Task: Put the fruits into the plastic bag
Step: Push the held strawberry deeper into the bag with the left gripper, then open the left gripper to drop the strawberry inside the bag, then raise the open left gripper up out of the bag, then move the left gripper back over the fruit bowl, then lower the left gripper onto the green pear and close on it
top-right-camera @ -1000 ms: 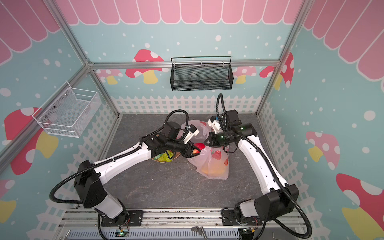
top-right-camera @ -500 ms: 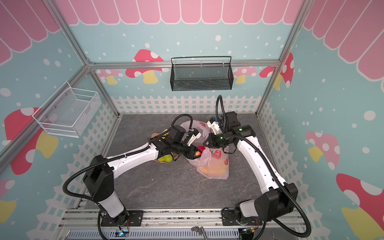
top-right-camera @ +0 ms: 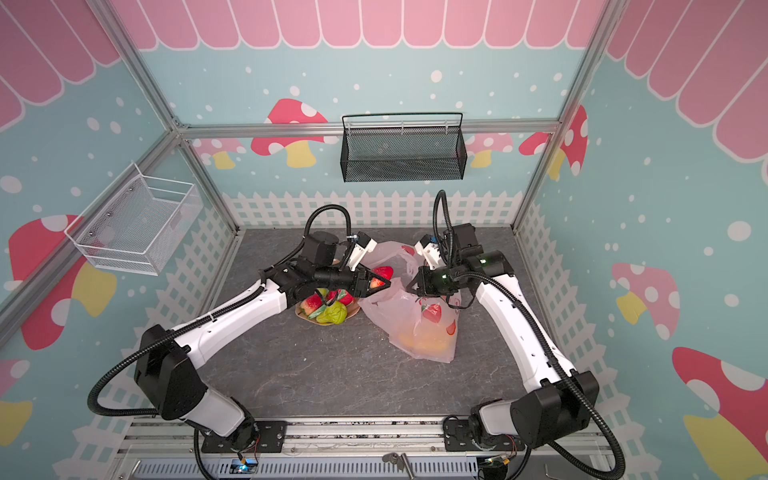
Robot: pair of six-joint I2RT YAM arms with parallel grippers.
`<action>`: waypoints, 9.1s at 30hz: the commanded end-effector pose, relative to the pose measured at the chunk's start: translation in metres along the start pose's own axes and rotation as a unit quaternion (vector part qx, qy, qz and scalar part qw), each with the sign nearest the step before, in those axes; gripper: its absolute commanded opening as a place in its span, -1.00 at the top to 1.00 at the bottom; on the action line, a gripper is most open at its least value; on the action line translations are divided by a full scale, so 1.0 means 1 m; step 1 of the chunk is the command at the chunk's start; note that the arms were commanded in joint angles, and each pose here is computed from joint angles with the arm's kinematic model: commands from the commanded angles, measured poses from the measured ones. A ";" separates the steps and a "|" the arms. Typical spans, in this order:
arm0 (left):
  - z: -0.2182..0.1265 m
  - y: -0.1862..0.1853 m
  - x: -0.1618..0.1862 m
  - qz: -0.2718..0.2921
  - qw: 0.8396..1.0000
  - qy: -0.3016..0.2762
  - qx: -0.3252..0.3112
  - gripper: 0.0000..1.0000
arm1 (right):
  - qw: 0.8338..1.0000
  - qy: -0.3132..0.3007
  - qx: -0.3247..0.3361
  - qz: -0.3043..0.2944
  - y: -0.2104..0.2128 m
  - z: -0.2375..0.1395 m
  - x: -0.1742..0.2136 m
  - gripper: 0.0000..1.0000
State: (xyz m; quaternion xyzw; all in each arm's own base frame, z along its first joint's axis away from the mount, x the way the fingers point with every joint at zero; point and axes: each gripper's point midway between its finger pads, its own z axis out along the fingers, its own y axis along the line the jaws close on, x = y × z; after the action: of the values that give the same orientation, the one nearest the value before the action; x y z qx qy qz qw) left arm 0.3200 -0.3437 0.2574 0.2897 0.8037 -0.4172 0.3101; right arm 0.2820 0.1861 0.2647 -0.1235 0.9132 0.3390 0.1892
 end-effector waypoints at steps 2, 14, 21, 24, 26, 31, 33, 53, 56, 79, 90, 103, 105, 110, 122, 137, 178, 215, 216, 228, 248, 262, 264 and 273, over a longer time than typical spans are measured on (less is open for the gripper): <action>0.009 0.018 0.004 0.009 0.999 0.018 -0.037 0.67 | 1.000 -0.002 -0.002 -0.004 0.001 -0.005 0.004 1.00; 0.059 0.037 -0.003 0.030 0.998 0.037 -0.045 0.68 | 1.000 0.003 -0.003 -0.002 0.001 -0.004 0.007 1.00; 0.100 0.027 -0.004 0.036 0.998 0.052 -0.014 0.68 | 1.000 0.007 -0.005 -0.006 0.001 -0.002 0.007 1.00; 0.111 0.020 0.002 0.034 0.997 0.063 0.006 0.66 | 1.000 0.007 -0.004 -0.012 0.000 -0.001 0.006 1.00; 0.116 0.017 0.007 0.032 0.997 0.069 0.015 0.65 | 1.000 0.008 -0.003 -0.013 -0.002 0.001 0.007 1.00; 0.128 0.020 0.030 0.020 0.995 0.096 0.016 0.64 | 1.000 0.008 -0.004 -0.015 -0.004 0.004 0.006 1.00; 0.132 0.022 0.039 0.014 0.994 0.106 0.014 0.62 | 1.000 0.007 -0.006 -0.017 -0.003 0.004 0.004 1.00; 0.120 0.022 0.057 -0.017 0.992 0.122 0.025 -0.63 | 1.000 0.010 0.001 -0.024 -0.007 0.008 0.001 1.00; 0.110 0.027 0.053 -0.028 0.993 0.112 0.019 -0.64 | 1.000 0.010 0.002 -0.024 -0.008 0.009 0.001 1.00; -0.015 0.050 -0.009 -0.046 0.991 -0.027 -0.124 -0.60 | 0.997 0.022 0.065 -0.033 -0.021 -0.007 0.006 1.00; -0.001 0.084 -0.007 0.063 0.980 0.014 -0.186 -0.64 | 0.997 0.020 0.057 -0.038 -0.016 -0.011 0.011 1.00; 0.042 0.137 -0.046 0.190 0.936 0.001 -0.295 -0.68 | 0.998 0.029 0.031 -0.043 -0.005 -0.014 0.023 1.00; 0.047 0.147 -0.053 0.200 0.927 -0.003 -0.316 -0.67 | 0.998 0.036 0.026 -0.044 -0.004 -0.014 0.026 1.00; 0.055 0.175 -0.077 0.227 0.897 -0.010 -0.379 -0.41 | 0.997 0.057 0.028 -0.048 -0.006 -0.014 0.036 1.00; 0.020 0.192 -0.111 0.215 0.876 -0.036 -0.429 0.78 | 0.985 0.088 0.147 -0.039 -0.045 -0.026 0.050 1.00; -0.012 0.180 -0.101 0.103 0.912 -0.032 -0.396 0.91 | 0.983 -0.009 0.175 -0.058 -0.044 -0.058 -0.010 1.00; -0.114 0.114 -0.050 -0.192 0.947 -0.113 -0.230 -0.65 | 0.998 0.004 0.063 0.014 -0.027 -0.022 0.014 1.00; -0.097 0.090 0.088 -0.027 0.958 0.142 -0.246 -0.78 | 0.998 0.016 0.064 0.004 -0.026 -0.025 0.020 1.00; -0.096 0.092 0.092 -0.026 0.957 0.149 -0.246 -0.80 | 0.998 0.016 0.064 0.003 -0.025 -0.024 0.020 1.00; -0.071 0.122 0.121 -0.058 0.930 0.225 -0.283 -0.80 | 0.998 0.020 0.063 0.002 -0.026 -0.023 0.021 1.00; -0.054 0.139 0.135 -0.054 0.903 0.271 -0.330 -0.74 | 0.997 0.023 0.067 -0.001 -0.026 -0.025 0.023 1.00; -0.045 0.138 0.142 -0.050 0.900 0.285 -0.326 -0.57 | 0.997 0.024 0.068 -0.004 -0.026 -0.025 0.021 1.00; -0.044 0.136 0.141 -0.049 0.902 0.286 -0.320 -0.52 | 0.997 0.025 0.069 -0.004 -0.027 -0.025 0.021 1.00; -0.045 0.127 0.134 -0.045 0.908 0.280 -0.310 -0.16 | 0.998 0.027 0.064 -0.006 -0.026 -0.024 0.020 1.00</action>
State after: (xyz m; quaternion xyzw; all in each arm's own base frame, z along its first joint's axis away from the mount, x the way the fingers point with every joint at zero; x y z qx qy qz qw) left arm 0.3144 -0.2089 0.1046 0.2395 0.9620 -0.0521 0.1206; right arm 0.2692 0.1485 0.2516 -0.1130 0.9401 0.2723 0.1711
